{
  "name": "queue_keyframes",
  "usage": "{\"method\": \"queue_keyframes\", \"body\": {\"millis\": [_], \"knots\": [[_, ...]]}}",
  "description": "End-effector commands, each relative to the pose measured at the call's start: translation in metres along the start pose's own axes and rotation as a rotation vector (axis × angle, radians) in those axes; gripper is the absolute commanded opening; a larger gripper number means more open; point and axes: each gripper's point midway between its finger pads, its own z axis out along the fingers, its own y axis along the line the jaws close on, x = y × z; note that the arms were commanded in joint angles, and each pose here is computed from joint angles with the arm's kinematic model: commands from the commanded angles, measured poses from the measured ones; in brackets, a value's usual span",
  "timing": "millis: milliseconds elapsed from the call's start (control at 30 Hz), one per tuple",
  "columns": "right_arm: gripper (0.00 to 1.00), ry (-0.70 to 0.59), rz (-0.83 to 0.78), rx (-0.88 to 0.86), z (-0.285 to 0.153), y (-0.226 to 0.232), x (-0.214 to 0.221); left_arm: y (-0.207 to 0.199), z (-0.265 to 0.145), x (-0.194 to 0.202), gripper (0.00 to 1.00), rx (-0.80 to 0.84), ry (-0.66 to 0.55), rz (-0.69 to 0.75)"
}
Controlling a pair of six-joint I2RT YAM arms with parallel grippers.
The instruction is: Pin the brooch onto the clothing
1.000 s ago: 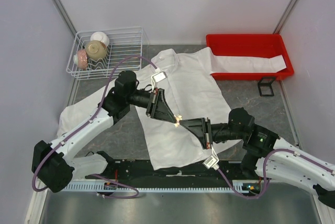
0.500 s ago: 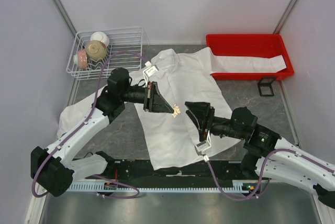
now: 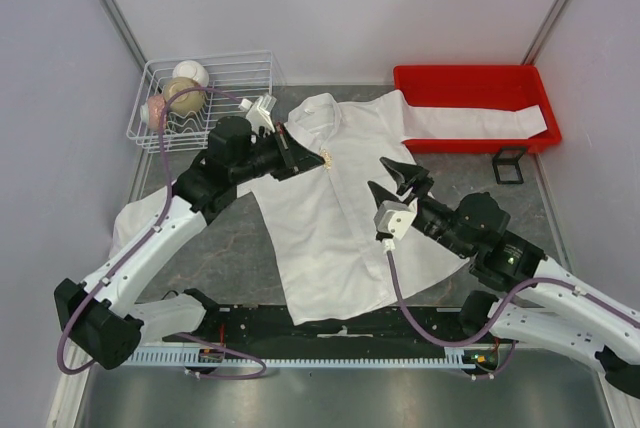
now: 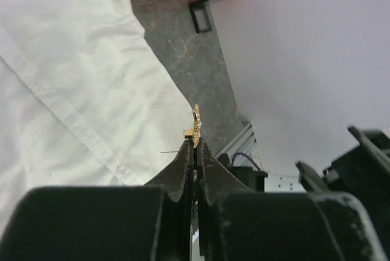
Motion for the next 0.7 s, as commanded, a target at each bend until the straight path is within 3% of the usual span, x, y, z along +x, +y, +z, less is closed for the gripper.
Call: {"method": "queue_keyframes", "body": {"millis": [0,233,667], "knots": [[0.59,-0.182,0.171,-0.005,0.012,0.002,-0.036,0.006,-0.001,-0.026,0.02,-0.162,-0.147,-0.102],[0.41,-0.201,0.176,0.003,0.051,0.018,-0.035,0.003,-0.013,-0.033,0.02,-0.214,-0.182,-0.181],[0.36,-0.217,0.099,-0.026,0.075,0.044,-0.035,-0.004,-0.014,-0.024,0.02,-0.193,-0.134,-0.268]]}}
